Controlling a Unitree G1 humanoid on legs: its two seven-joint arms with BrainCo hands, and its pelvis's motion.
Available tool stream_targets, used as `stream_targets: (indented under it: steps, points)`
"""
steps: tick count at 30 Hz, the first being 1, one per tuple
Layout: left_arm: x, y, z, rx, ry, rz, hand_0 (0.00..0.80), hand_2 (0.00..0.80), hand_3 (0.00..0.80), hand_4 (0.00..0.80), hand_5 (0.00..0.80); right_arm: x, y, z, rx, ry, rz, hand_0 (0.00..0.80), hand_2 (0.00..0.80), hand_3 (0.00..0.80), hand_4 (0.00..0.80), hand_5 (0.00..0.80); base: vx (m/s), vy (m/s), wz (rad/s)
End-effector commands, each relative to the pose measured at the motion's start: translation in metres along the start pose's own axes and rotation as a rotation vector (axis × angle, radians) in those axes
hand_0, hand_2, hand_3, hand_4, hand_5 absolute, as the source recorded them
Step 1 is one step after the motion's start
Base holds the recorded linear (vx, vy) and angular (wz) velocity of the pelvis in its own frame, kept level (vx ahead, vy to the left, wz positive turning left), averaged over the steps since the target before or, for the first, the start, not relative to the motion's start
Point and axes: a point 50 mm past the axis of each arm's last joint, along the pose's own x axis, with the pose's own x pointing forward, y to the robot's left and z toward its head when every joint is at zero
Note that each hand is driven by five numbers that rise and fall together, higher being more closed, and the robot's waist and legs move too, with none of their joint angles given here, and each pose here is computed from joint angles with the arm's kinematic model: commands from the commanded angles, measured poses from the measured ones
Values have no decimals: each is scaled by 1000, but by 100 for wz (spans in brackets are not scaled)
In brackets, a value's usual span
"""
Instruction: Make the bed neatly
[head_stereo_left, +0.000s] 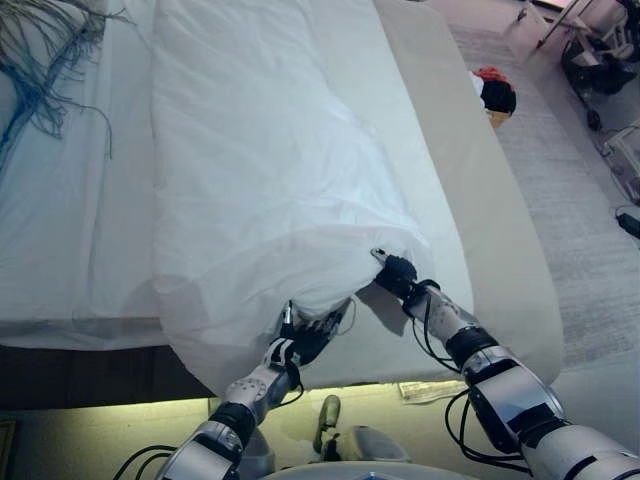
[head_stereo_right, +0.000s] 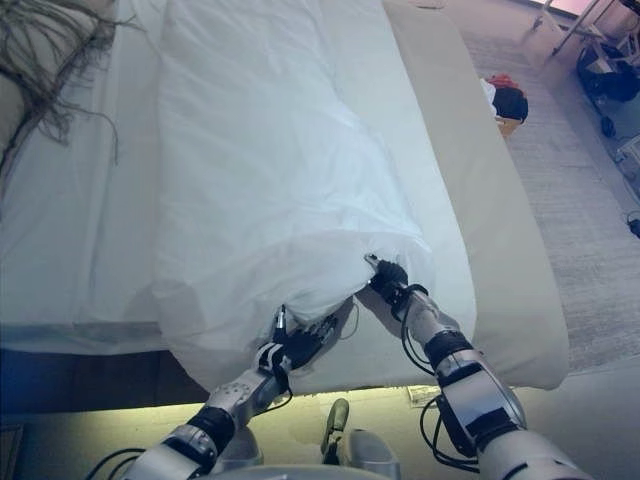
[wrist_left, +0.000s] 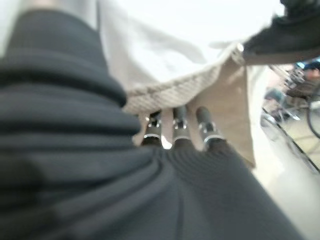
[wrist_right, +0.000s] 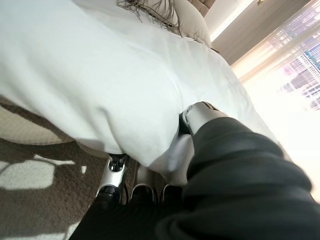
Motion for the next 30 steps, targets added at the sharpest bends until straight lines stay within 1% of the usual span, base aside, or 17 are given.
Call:
stream_targets:
  steps: [1,7,21,28,29,30]
  points:
    - [13,-10,-25,-56,-16,-105,0,0,0,0,0,-4,1,39,9,-156,31,800,800,800,800,800,0,0,0]
    - [6,5,-19,-54,-108,-43,0,0,0,0,0,-9,-11,43,14,-162,8,800,800,800,800,800,-4,6,5]
    - [-8,15,17,-69,-341,-1,0,0,0,0,0,-14,-24,48,16,-157,-34,800,800,800,800,800,-20,9,10]
    - [-16,18,34,-79,-408,8,0,0,0,0,0,-18,-33,43,26,-147,-60,800,800,800,800,800,12,10,3]
    - [-17,18,36,-81,-414,13,119,119,119,119,119,-19,-35,42,26,-143,-62,800,800,800,800,800,44,23,4]
    - [-19,18,38,-80,-418,13,285,285,285,285,285,-19,-35,41,26,-139,-63,800,800,800,800,800,48,23,6]
